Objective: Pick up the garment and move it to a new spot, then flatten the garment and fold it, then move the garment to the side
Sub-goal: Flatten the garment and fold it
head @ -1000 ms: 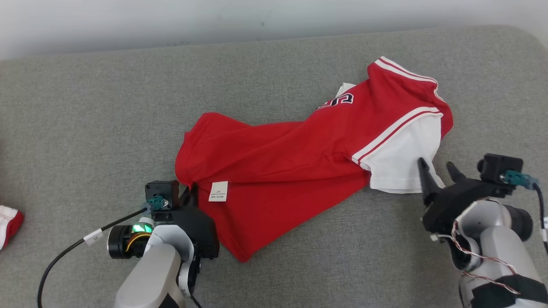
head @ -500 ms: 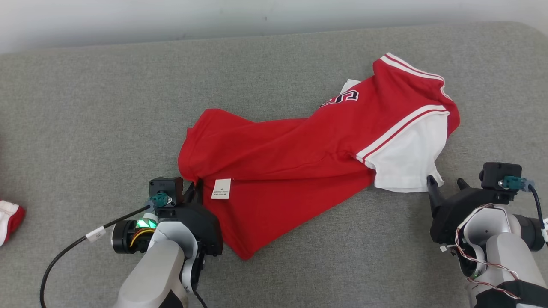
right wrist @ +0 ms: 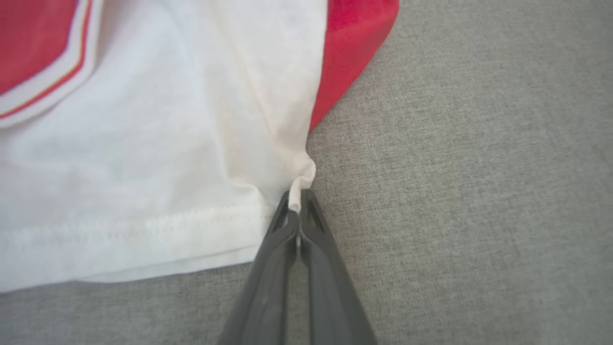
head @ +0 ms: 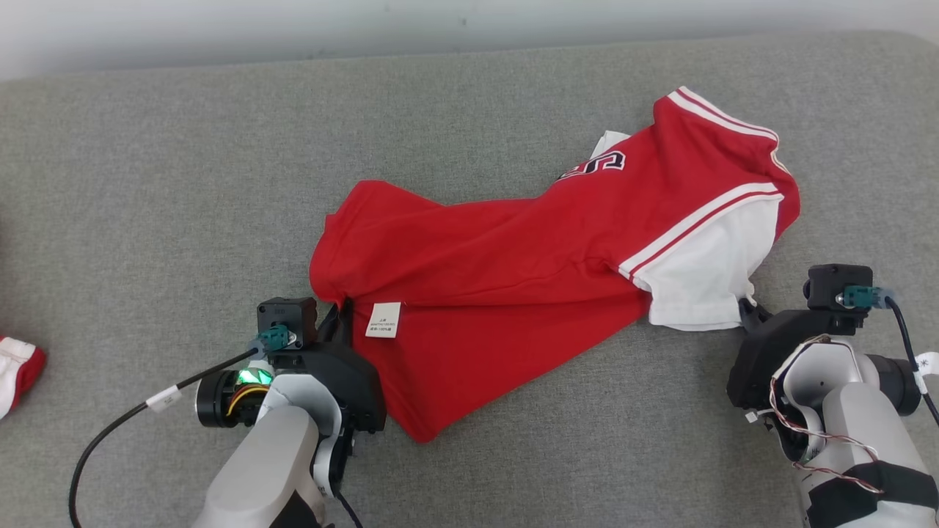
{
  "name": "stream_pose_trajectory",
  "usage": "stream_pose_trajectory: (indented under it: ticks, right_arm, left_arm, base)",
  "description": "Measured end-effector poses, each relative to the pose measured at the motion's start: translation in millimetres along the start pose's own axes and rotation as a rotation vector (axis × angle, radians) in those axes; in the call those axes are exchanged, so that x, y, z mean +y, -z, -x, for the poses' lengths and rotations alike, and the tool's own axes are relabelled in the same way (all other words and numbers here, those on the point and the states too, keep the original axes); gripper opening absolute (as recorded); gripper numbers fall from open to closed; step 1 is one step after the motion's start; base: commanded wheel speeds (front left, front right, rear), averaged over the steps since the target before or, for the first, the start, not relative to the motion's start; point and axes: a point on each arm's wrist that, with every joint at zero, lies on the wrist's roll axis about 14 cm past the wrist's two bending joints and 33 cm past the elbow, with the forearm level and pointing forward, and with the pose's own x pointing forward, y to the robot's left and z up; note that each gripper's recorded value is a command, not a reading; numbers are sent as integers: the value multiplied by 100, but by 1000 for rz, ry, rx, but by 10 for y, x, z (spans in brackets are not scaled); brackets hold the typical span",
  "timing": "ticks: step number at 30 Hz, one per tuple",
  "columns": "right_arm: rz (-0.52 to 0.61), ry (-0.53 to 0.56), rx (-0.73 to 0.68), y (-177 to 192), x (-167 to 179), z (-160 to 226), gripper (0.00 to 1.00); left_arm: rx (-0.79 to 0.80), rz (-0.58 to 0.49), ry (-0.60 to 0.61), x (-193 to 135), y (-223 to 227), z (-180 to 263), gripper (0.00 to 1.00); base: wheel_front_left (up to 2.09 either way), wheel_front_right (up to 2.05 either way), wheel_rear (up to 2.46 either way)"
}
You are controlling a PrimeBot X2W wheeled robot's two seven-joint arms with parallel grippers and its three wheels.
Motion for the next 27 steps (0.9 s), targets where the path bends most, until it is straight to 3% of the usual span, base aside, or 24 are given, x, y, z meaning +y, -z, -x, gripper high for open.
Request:
stream_pose_trajectory:
  ticks: [5,10,19,22,27]
  right_arm:
    - [-23,6,-65,-104,-49,88,0]
    - [-92,-33,-238,-561,-2,273,0]
    - [-118,-103,-468,-1326,41,781,0]
    - [-206,-180,-526,-1637,188,890,0]
    - [-224,-262,-613,-2241,382,970,0]
  left_arm:
    - [-40,0,6,-20,-92,37,0]
    - [-139,14,25,-55,-354,112,0]
    - [-340,121,122,-162,-1232,294,0]
    - [-381,174,147,-127,-1552,311,0]
    - [-458,255,206,-84,-2207,290,0]
  base:
    - [0,0,0]
    - [0,0,0]
    - [0,0,0]
    - [0,0,0]
    - [0,0,0]
